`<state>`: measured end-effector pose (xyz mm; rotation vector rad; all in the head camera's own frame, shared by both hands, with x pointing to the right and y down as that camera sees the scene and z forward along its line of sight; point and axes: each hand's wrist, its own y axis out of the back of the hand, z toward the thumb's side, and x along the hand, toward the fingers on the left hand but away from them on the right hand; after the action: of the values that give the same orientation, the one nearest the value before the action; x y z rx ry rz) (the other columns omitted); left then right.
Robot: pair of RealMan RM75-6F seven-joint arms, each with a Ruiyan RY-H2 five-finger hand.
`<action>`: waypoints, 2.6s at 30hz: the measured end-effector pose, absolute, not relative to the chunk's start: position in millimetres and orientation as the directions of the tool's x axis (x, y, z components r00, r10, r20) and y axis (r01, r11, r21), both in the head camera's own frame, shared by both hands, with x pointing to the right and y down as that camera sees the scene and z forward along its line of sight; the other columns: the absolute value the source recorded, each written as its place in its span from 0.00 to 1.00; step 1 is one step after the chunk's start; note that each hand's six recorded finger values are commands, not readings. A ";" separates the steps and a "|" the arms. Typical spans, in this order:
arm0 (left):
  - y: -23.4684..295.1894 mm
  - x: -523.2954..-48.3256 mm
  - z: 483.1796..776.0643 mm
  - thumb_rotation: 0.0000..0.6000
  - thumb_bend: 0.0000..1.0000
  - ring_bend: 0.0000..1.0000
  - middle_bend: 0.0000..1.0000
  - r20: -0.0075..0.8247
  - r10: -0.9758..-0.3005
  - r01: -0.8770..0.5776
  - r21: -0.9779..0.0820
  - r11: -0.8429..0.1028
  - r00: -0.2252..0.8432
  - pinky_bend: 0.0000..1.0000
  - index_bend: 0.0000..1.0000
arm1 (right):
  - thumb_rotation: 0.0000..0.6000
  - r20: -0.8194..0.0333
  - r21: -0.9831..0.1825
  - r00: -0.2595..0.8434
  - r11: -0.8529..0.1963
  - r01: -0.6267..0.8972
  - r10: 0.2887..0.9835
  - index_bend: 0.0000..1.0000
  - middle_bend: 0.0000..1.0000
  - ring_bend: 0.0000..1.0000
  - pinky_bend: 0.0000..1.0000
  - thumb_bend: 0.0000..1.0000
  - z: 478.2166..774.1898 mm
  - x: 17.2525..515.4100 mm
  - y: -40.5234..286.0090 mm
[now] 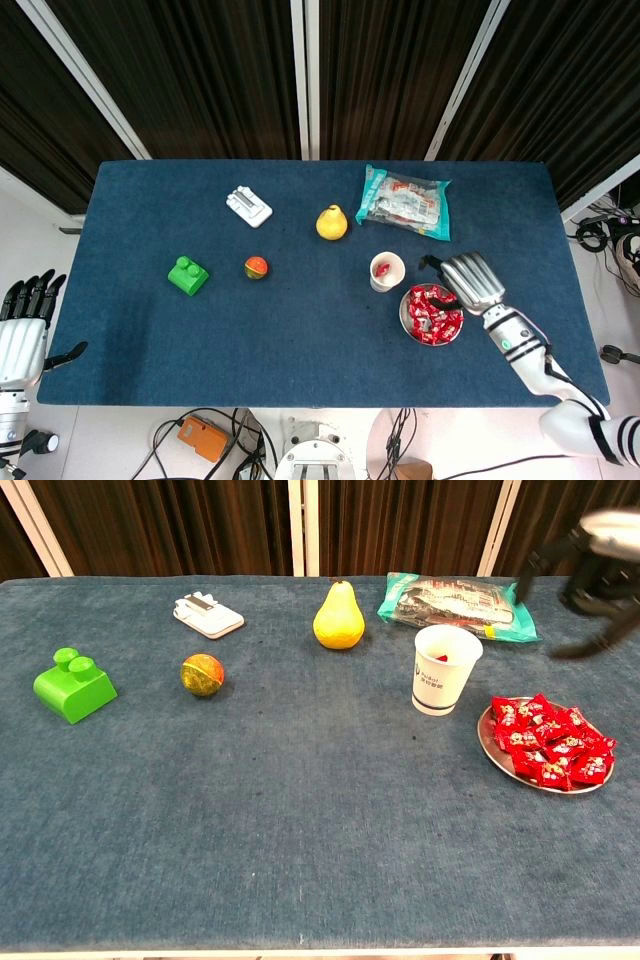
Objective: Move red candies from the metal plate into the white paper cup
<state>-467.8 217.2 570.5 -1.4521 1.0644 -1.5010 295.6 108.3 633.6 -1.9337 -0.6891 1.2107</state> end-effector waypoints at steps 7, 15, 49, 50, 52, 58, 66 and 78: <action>217.8 -464.5 567.5 1.00 0.00 0.00 0.00 0.341 -0.939 -0.020 -0.940 -0.340 -0.042 0.00 0.00 | 1.00 -0.623 -0.722 0.415 -0.691 0.022 0.663 0.45 0.94 1.00 1.00 0.37 656.1 303.9 159.1; 220.4 -465.0 563.1 1.00 0.00 0.00 0.00 0.334 -0.941 -0.015 -0.942 -0.334 -0.048 0.00 0.00 | 1.00 -0.681 -0.661 0.418 -0.750 0.001 0.601 0.45 0.94 1.00 1.00 0.42 681.5 294.9 171.6; 220.4 -468.0 564.3 1.00 0.00 0.00 0.00 0.332 -0.942 -0.016 -0.943 -0.331 -0.057 0.00 0.00 | 1.00 -0.572 -0.758 0.383 -0.646 0.092 0.725 0.67 0.94 1.00 1.00 0.68 665.2 295.6 119.7; 219.8 -467.4 564.6 1.00 0.00 0.00 0.00 0.331 -0.942 -0.016 -0.944 -0.331 -0.054 0.00 0.00 | 1.00 -0.558 -0.766 0.388 -0.635 0.098 0.734 0.67 0.94 1.00 1.00 0.68 661.3 292.5 114.4; 219.3 -466.6 565.2 1.00 0.00 0.00 0.00 0.331 -0.942 -0.018 -0.944 -0.330 -0.052 0.00 0.00 | 1.00 -0.526 -0.786 0.396 -0.608 0.109 0.752 0.66 0.94 1.00 1.00 0.68 654.1 284.4 100.4; 220.9 -466.3 569.5 1.00 0.00 0.00 0.00 0.337 -0.940 -0.026 -0.941 -0.336 -0.056 0.00 0.00 | 1.00 -0.498 -0.802 0.404 -0.585 0.122 0.767 0.63 0.94 1.00 1.00 0.68 657.4 253.9 73.7; 221.7 -468.6 569.6 1.00 0.00 0.00 0.00 0.339 -0.939 -0.021 -0.941 -0.339 -0.060 0.00 0.00 | 1.00 -0.528 -0.788 0.399 -0.607 0.099 0.750 0.54 0.94 1.00 1.00 0.63 684.0 225.5 61.9; 222.8 -468.7 571.2 1.00 0.00 0.00 0.00 0.343 -0.937 -0.025 -0.939 -0.343 -0.061 0.00 0.00 | 1.00 -0.528 -0.786 0.382 -0.607 0.120 0.759 0.37 0.94 1.00 1.00 0.35 687.6 230.9 65.5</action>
<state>-468.7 222.8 571.2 -1.4436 1.0813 -1.5070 230.9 65.5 687.6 -1.9825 -0.7536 1.2381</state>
